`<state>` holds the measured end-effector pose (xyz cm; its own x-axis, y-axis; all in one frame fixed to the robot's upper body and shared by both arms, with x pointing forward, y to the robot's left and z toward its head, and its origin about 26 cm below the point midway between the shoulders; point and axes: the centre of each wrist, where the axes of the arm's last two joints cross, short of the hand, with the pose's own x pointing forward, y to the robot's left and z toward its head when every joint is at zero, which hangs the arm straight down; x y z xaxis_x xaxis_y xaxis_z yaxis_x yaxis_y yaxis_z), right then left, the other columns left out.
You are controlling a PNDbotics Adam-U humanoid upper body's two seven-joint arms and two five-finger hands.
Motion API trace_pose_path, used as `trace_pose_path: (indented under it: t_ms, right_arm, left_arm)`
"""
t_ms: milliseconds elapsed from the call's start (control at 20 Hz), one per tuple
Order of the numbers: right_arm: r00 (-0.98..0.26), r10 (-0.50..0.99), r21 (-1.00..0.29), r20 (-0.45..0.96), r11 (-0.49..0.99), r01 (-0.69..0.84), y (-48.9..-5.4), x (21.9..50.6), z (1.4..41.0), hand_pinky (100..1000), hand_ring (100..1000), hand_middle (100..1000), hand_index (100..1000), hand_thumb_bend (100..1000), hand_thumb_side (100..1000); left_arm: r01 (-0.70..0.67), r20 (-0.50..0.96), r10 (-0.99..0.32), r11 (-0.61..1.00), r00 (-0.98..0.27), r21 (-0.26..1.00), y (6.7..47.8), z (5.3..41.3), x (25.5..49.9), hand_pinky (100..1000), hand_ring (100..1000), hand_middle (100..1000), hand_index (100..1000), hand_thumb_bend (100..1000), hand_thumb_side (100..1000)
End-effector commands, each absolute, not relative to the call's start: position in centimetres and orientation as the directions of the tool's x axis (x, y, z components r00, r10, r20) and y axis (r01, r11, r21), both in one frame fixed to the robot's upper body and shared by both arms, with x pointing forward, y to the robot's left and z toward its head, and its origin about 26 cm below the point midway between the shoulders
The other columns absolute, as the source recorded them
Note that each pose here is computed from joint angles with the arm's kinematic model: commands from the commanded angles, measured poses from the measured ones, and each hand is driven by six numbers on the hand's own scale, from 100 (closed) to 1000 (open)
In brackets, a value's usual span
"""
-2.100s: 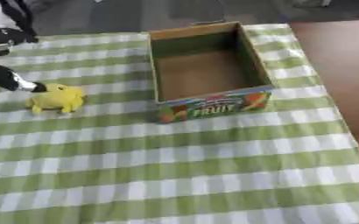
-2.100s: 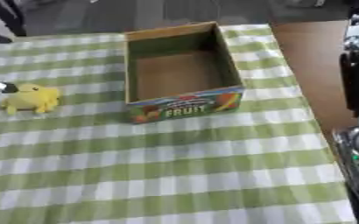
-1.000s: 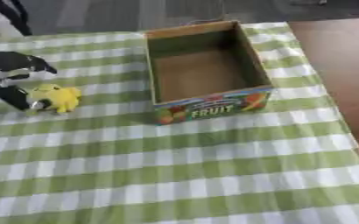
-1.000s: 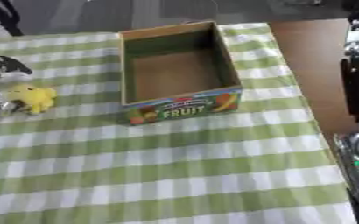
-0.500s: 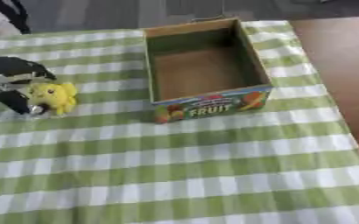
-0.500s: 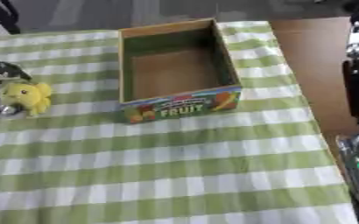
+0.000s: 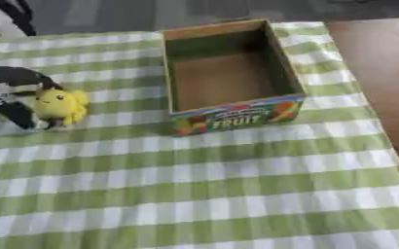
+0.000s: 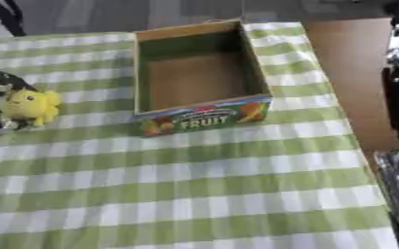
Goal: Pick up objects on the table and place them in the box.
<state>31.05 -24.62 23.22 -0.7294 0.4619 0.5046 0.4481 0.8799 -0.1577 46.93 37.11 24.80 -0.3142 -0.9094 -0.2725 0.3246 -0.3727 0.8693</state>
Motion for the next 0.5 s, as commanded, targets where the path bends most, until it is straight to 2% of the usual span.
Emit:
trace_pose_path:
  t_ms: [50,300,500]
  right_arm:
    - [-0.743,0.465,-0.15,0.481,0.879,0.453,-24.84,30.7,23.94,788,849,616,873,100,834]
    - [-0.743,0.465,-0.144,0.481,0.878,0.456,-24.87,30.7,23.96,789,849,616,873,100,834]
    - [-0.743,0.465,-0.14,0.481,0.878,0.458,-24.92,30.7,23.97,789,849,615,873,100,834]
  left_arm:
    - [0.29,-0.294,-0.912,-0.375,-0.287,0.881,38.02,27.09,46.43,893,904,805,922,309,445]
    - [0.24,-0.332,-0.901,-0.4,-0.279,0.885,37.93,26.99,46.34,854,868,748,829,288,411]
    - [0.182,-0.362,-0.892,-0.417,-0.27,0.89,37.89,26.72,46.34,818,827,671,712,281,395]
